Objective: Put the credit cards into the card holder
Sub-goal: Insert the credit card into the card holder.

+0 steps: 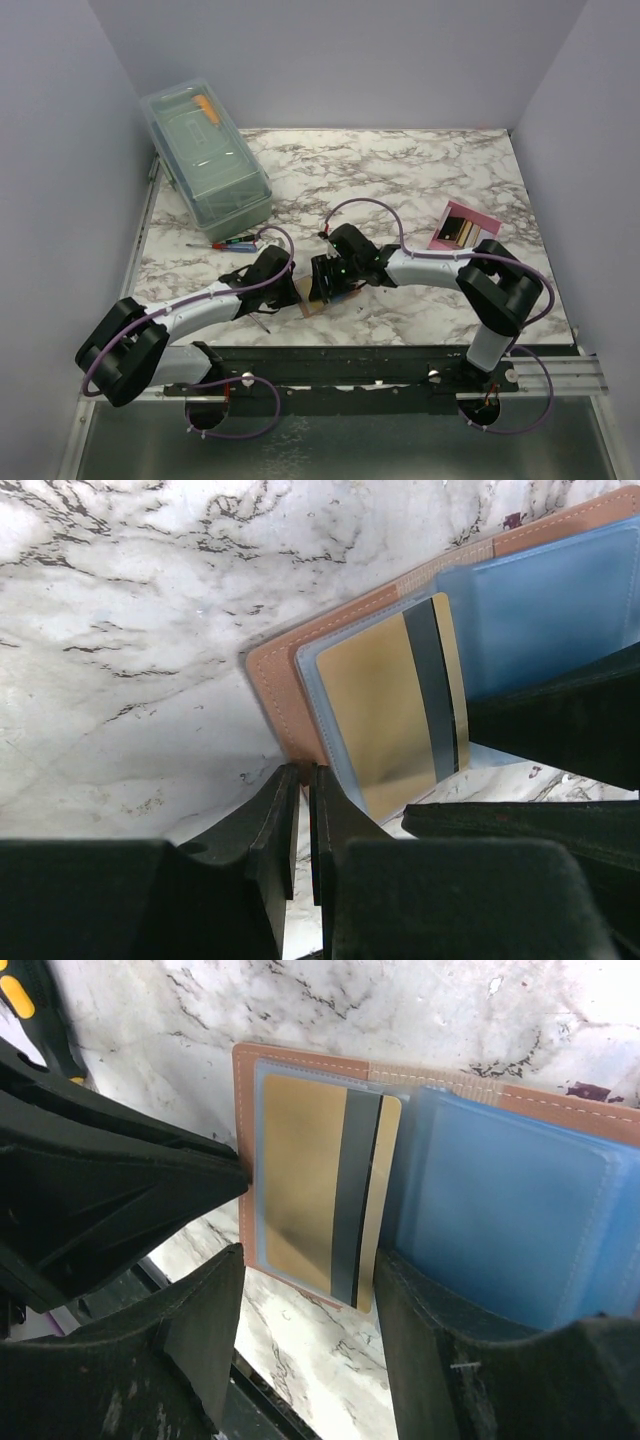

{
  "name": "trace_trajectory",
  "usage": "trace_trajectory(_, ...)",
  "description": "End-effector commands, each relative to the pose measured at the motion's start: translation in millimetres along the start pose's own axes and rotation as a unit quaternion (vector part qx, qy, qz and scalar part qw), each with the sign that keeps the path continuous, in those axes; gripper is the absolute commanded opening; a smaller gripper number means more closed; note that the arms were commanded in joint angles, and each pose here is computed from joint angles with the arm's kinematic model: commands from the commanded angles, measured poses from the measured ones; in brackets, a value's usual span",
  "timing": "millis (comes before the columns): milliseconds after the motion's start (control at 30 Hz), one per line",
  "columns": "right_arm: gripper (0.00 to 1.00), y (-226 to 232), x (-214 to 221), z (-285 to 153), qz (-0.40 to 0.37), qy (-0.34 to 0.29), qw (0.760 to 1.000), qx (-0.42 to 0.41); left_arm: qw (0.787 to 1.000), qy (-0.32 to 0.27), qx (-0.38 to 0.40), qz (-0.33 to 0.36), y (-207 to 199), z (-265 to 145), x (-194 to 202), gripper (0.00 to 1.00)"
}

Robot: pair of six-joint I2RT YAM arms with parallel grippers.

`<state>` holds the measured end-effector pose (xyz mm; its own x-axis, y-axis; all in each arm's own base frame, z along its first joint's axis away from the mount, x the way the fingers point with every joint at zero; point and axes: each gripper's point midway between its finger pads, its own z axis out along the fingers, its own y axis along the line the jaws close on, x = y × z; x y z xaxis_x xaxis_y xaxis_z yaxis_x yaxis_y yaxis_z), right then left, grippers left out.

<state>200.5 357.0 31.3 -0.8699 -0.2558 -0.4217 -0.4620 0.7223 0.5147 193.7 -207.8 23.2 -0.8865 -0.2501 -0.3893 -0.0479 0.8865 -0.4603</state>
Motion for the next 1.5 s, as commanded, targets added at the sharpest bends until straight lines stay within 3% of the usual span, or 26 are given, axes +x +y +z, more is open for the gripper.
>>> trace_trajectory(0,0.6,-12.5,6.1,-6.4,0.012,-0.006,1.0,0.028,1.0,-0.007,0.025,0.006,-12.2,-6.5,-5.7,0.15)
trace_trajectory(433,0.67,-14.5,-19.9,-58.0,0.021,-0.045,0.998,0.049,1.0,-0.023,0.01,0.019,-1.4,-21.8,-8.0,0.17)
trace_trajectory(833,0.64,-10.0,-15.3,-16.2,0.017,-0.004,1.0,0.012,0.999,0.012,0.028,0.011,-7.0,-2.3,5.6,0.17)
trace_trajectory(1100,0.63,40.6,-5.3,2.5,0.005,0.014,0.999,-0.052,0.998,0.025,0.056,-0.003,-19.4,2.5,8.8,0.15)
trace_trajectory(1467,0.65,4.0,-27.6,-51.1,0.016,-0.05,0.997,0.056,0.999,0.001,0.037,0.009,-7.4,-13.7,3.8,0.21)
